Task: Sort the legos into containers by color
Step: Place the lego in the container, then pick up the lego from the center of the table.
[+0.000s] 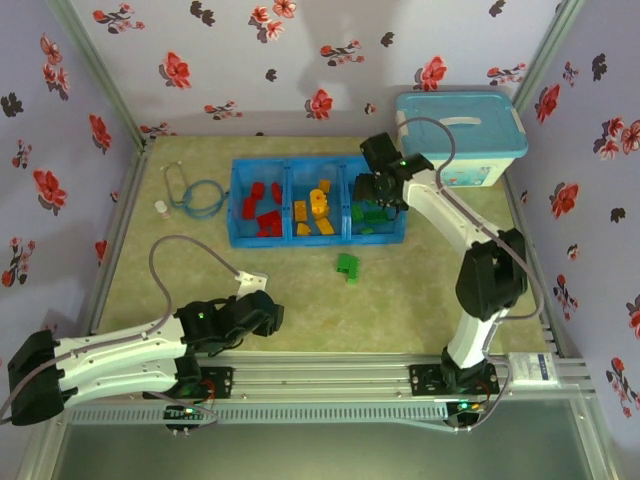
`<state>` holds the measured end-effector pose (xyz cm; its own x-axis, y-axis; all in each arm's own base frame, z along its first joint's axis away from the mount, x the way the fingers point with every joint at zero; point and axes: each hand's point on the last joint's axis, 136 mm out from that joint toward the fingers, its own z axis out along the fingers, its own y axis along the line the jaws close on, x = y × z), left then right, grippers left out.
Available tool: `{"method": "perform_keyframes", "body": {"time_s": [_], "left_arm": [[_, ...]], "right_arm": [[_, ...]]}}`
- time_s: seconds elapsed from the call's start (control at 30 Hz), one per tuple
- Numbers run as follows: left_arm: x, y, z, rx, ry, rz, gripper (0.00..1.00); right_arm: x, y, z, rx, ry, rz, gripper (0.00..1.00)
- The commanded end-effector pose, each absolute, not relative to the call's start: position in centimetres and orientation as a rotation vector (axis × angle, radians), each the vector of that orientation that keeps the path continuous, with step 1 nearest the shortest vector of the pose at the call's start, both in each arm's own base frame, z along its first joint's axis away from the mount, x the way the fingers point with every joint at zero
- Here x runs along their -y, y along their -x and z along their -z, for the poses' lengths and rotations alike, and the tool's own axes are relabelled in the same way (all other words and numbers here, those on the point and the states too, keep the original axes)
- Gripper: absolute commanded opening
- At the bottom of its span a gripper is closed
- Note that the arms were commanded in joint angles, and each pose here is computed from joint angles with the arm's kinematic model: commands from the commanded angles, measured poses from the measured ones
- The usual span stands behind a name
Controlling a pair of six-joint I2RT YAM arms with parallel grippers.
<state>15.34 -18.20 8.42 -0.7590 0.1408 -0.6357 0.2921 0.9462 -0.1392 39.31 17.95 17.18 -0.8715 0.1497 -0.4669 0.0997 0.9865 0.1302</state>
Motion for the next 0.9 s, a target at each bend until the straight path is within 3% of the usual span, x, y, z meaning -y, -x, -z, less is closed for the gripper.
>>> {"method": "perform_keyframes", "body": {"time_s": [0.0, 0.43, 0.87], "left_arm": [[18.6, -15.8, -9.3, -2.407, -0.279, 0.310, 0.70], [19.7, -16.5, -9.7, -2.375, -0.259, 0.341, 0.70], [20.2, -17.0, -10.6, -2.364, -0.260, 0.342, 0.70]], "right_arm": [[-19.4, -37.2, -17.1, -2.634, -0.125, -0.212, 0.83], [-21.9, -28.3, -10.7, -2.717, -0.011, -0.193, 0.76], [-23.2, -25.9, -5.2, -2.803, 0.024, -0.132, 0.72]]}}
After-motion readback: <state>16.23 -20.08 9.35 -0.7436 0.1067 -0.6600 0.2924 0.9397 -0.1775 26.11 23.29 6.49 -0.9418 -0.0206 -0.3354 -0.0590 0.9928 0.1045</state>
